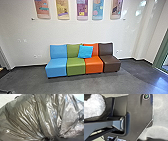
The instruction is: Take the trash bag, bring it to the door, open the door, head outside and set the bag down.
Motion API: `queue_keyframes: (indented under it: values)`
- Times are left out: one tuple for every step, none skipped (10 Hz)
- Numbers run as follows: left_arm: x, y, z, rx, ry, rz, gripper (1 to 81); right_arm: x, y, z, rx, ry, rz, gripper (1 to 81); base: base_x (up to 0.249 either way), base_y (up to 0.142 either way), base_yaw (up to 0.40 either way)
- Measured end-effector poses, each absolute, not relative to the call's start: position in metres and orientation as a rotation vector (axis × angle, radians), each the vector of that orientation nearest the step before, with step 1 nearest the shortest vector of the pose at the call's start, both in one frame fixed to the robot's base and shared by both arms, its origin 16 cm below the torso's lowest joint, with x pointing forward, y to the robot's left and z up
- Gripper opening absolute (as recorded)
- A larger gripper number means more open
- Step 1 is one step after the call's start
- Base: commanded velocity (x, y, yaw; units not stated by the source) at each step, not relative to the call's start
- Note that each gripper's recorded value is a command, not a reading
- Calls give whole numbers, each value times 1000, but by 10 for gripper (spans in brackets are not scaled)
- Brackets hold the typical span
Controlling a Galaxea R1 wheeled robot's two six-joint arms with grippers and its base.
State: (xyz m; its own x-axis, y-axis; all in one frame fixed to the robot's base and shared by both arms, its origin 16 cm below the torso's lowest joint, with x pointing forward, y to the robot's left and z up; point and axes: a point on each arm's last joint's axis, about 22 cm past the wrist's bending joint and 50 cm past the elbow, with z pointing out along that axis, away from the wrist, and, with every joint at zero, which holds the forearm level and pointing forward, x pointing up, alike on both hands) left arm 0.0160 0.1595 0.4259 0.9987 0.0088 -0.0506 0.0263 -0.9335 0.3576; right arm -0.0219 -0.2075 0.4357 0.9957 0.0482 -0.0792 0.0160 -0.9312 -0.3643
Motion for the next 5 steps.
queue_keyframes:
  values:
    - [12, 160, 426, 2775, 25, -70, 10, -24, -207, 436, -2766, -50, 125, 811, 0, 0, 0]
    - [9, 161, 426, 2776, 25, -75, 10, -27, -207, 436, -2766, -49, 129, 811, 0, 0, 0]
    - [7, 164, 425, 2782, 23, -76, 10, -27, -208, 435, -2769, -49, 130, 811, 0, 0, 0]
    - [6, 173, 423, 2800, 17, -76, 10, -27, -210, 434, -2776, -48, 130, 811, 0, 0, 0]
    - [0, 185, 421, 2823, 16, -80, 10, -28, -213, 432, -2787, -47, 132, 811, 0, 0, 0]
